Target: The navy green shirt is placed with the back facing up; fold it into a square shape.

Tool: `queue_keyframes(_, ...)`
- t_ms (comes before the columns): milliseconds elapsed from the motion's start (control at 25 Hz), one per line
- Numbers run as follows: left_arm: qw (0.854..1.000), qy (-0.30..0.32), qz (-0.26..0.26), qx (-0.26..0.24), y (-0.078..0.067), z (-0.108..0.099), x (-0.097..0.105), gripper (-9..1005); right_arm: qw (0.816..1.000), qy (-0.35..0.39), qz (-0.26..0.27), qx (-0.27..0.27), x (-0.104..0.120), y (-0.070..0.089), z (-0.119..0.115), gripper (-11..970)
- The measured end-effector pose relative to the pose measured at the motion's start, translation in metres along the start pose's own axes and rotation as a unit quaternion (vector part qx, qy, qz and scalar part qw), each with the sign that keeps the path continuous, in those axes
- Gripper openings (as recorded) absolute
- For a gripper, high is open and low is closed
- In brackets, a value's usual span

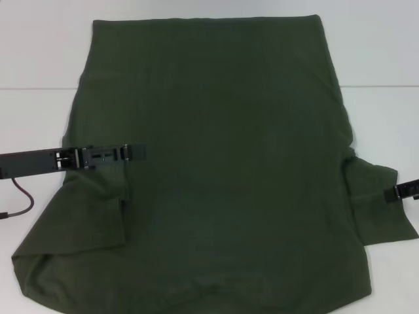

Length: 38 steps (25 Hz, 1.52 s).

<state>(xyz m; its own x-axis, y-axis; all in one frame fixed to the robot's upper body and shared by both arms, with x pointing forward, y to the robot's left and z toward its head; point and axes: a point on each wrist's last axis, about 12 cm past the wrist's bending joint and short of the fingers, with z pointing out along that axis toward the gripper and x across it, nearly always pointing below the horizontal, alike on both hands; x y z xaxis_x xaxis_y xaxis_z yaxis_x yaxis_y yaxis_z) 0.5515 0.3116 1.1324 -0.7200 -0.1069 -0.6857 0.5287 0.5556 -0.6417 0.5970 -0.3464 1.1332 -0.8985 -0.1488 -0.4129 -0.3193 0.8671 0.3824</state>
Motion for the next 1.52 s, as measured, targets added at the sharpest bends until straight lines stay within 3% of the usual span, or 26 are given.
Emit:
queue_keyframes(880, 1.000, -0.009, -0.003, -0.006, 0.003, 0.001, 0.001, 902, 1.000, -0.012, 0.014, 0.004, 0.004, 0.003, 0.016, 819)
queue_keyframes(1520, 1.000, -0.013, 0.000, -0.005, 0.004, 0.003, 0.002, 903, 0.998, -0.035, 0.022, -0.039, 0.001, 0.014, 0.023, 800)
